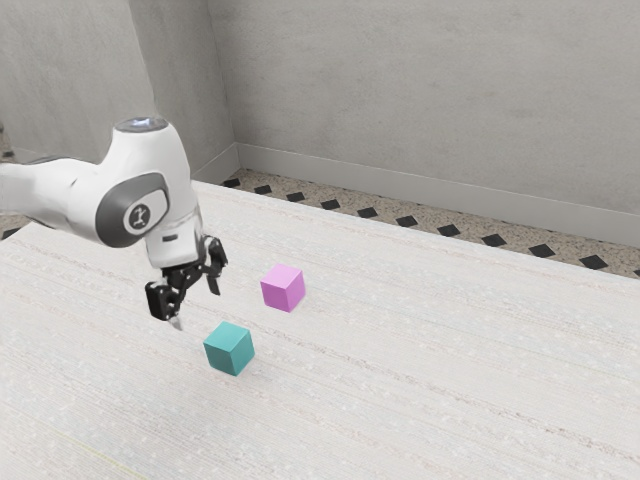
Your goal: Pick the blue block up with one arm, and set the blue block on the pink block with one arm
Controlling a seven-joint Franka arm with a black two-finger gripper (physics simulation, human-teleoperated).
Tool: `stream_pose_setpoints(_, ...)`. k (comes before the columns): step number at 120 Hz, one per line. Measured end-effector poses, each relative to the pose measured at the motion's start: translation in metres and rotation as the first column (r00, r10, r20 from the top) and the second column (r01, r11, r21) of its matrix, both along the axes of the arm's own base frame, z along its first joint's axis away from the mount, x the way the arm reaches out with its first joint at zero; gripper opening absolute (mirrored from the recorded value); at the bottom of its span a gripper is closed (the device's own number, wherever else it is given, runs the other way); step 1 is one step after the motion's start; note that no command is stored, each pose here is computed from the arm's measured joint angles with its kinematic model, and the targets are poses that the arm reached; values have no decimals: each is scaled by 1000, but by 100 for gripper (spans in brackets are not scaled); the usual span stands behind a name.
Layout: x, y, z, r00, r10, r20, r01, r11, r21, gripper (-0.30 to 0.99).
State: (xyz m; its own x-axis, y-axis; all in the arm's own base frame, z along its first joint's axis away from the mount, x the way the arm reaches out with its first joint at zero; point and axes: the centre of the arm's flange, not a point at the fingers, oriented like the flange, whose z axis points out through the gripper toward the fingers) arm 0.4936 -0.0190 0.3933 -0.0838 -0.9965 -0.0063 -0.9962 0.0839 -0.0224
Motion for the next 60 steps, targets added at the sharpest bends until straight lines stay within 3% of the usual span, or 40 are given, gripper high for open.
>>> stream_pose_setpoints(20, 12, 1, -22, 996, -85, 23, 85, 996, -11, 69)
stream_pose_setpoints(45, 25, -4, -64, 991, -135, -13, 135, 990, -42, 69)
stream_pose_setpoints(60, 39, 0, -74, 992, -126, -4, 126, 990, -64, 69)
